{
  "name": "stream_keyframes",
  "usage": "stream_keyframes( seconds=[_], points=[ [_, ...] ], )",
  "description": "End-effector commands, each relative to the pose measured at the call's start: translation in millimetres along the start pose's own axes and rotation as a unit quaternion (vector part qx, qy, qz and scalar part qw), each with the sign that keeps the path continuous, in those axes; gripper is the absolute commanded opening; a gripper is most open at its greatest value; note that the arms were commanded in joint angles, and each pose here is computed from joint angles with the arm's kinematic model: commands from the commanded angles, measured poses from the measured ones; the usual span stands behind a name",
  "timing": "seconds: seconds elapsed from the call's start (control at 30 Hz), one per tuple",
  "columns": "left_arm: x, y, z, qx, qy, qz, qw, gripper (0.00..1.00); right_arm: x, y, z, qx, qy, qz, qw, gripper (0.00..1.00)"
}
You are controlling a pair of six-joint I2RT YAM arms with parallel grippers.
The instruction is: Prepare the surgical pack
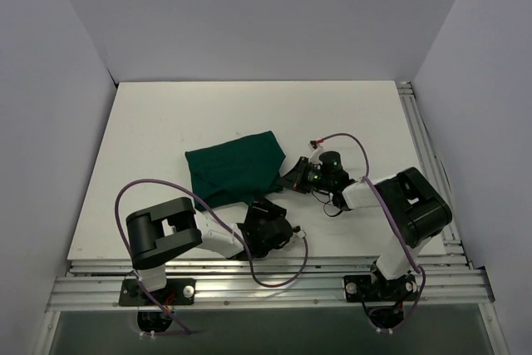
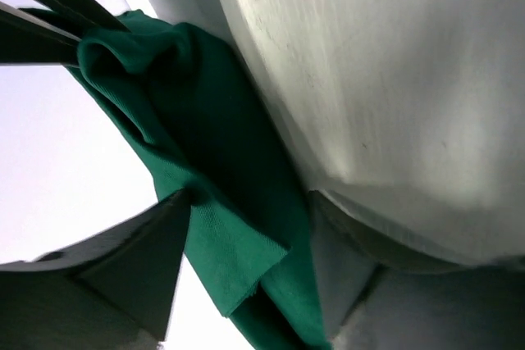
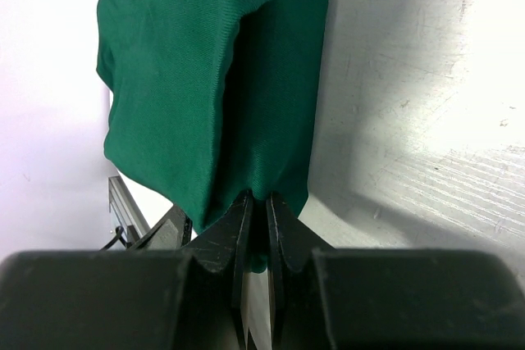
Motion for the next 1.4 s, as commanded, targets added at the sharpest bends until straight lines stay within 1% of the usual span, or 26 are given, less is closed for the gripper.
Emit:
stream_keyframes(
  seconds=[0.0,0.1,0.2,0.23,0.33,0.37,0.43,0.53,0.6,0.77,0.9,0.93,1.03,1.13,1.27,1.37],
  points=[
    [3.6,4.0,-11.0,0.028,0.019,0.018,0.999,0.62,-3.3,-2.5,6.1,-0.009,0.014,-0.020,1.000,0.00],
    [3.2,5.8,-16.1,0.039,0.017,0.015,0.999,0.59,-3.2,-2.4,6.2,-0.008,0.015,-0.021,1.000,0.00],
    [-1.5,9.4,-20.0,0.042,0.021,-0.005,0.999,0.48,-3.0,-2.3,6.6,-0.009,0.016,-0.021,1.000,0.00],
    [-1.9,10.3,-19.9,0.040,0.030,-0.008,0.999,0.40,-4.0,-1.9,6.5,-0.009,0.015,-0.022,1.000,0.00],
    [-0.2,13.3,-24.4,0.041,0.035,-0.012,0.998,0.24,-4.3,-2.2,6.5,-0.009,0.015,-0.023,1.000,0.00],
    [1.1,13.3,-26.2,0.042,0.039,-0.011,0.998,0.15,-4.2,-2.5,6.5,-0.008,0.016,-0.022,1.000,0.00],
    [5.0,14.0,-30.1,0.043,0.051,-0.013,0.998,0.04,-4.3,-2.9,6.9,-0.009,0.016,-0.023,1.000,0.00],
    [10.7,15.8,-34.1,0.037,0.075,-0.018,0.996,0.02,-3.9,-2.7,7.2,-0.009,0.017,-0.022,1.000,0.00],
    [14.6,22.5,-37.7,0.028,0.080,-0.030,0.996,0.02,-3.8,-2.8,8.4,-0.011,0.017,-0.022,1.000,0.00],
    [32.8,32.6,-45.7,0.007,0.136,-0.048,0.990,0.02,-4.8,-3.1,8.3,-0.011,0.018,-0.023,1.000,0.00],
    [50.7,46.2,-49.6,-0.032,0.175,-0.065,0.982,0.02,-5.2,-3.9,8.1,-0.011,0.018,-0.022,1.000,0.00],
    [50.1,48.7,-46.1,-0.051,0.184,-0.081,0.978,0.02,-5.4,-4.3,8.5,-0.012,0.018,-0.022,1.000,0.00],
    [44.5,55.6,-48.7,-0.062,0.182,-0.116,0.975,0.02,-5.0,-4.8,9.3,-0.012,0.016,-0.021,1.000,0.00],
    [32.6,58.1,-60.0,-0.055,0.173,-0.150,0.972,0.02,-4.8,-5.6,11.1,-0.015,0.016,-0.022,1.000,0.00],
    [14.1,72.6,-64.9,-0.075,0.174,-0.220,0.957,0.02,-5.8,-6.2,13.1,-0.018,0.016,-0.028,0.999,0.00],
    [17.5,82.5,-63.7,-0.092,0.191,-0.238,0.948,0.02,-7.4,-7.2,13.8,-0.019,0.015,-0.032,0.999,0.00]
  ],
)
Point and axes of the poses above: each gripper's point midway between its finger pads, its own y axis back along the fingers, its own x axis along the line the jaws close on, z = x × y, the point moved 1 cm from there along y, back along the fingers, and after that the axes turned 3 degrees about -y, right-handed, at the moved point
